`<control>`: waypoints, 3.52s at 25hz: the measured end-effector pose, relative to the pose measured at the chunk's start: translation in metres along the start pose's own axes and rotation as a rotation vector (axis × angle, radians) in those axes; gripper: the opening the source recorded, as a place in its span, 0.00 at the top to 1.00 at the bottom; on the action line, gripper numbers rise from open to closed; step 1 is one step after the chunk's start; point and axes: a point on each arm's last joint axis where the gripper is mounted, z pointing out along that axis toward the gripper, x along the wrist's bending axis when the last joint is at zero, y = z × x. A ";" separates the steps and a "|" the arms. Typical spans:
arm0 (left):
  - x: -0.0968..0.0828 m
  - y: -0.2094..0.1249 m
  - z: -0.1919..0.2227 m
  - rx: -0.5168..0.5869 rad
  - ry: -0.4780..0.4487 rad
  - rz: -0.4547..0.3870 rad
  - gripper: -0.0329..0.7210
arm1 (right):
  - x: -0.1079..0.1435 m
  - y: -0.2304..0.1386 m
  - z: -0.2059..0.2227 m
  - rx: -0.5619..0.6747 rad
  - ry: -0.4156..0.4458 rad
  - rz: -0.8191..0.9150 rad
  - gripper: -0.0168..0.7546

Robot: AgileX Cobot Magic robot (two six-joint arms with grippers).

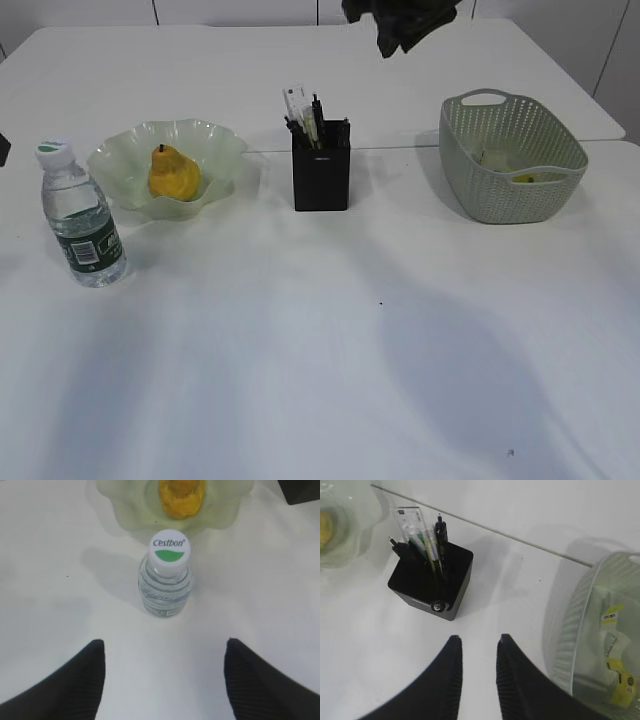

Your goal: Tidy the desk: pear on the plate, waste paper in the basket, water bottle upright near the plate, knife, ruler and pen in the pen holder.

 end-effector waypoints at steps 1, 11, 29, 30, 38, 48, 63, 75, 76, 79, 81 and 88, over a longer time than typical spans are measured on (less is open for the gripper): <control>0.000 0.000 0.000 0.002 0.001 0.001 0.26 | 0.000 0.001 -0.006 -0.010 -0.001 0.001 0.71; 0.004 -0.003 0.000 0.036 0.040 0.048 0.26 | -0.001 0.007 -0.056 -0.102 0.028 0.028 0.71; 0.008 -0.014 -0.082 -0.118 0.181 -0.009 0.26 | -0.003 -0.014 -0.118 -0.121 0.033 0.032 0.70; 0.007 -0.015 -0.087 -0.130 0.181 -0.009 0.26 | -0.003 -0.016 -0.121 -0.120 0.033 0.032 0.70; 0.003 -0.028 -0.134 -0.262 0.190 -0.009 0.26 | -0.004 -0.037 -0.146 -0.102 0.035 0.034 0.70; 0.000 -0.046 -0.161 -0.279 0.195 -0.018 0.26 | -0.003 -0.070 -0.160 -0.041 0.038 0.031 0.70; -0.002 -0.056 -0.180 -0.337 0.199 -0.025 0.26 | -0.003 -0.073 -0.166 -0.052 0.037 0.029 0.70; -0.002 -0.061 -0.183 -0.326 0.203 -0.028 0.26 | 0.000 -0.072 -0.166 -0.059 0.069 0.023 0.70; -0.002 -0.061 -0.185 -0.330 0.206 -0.027 0.26 | 0.000 -0.072 -0.166 -0.059 0.069 0.023 0.70; -0.002 -0.064 -0.189 -0.343 0.216 -0.022 0.26 | 0.000 -0.072 -0.166 -0.061 0.069 0.023 0.70; -0.002 -0.065 -0.192 -0.355 0.218 -0.022 0.26 | 0.000 -0.072 -0.166 -0.061 0.069 0.023 0.70; -0.003 -0.073 -0.204 -0.400 0.223 -0.028 0.26 | 0.001 -0.072 -0.166 -0.061 0.081 0.023 0.70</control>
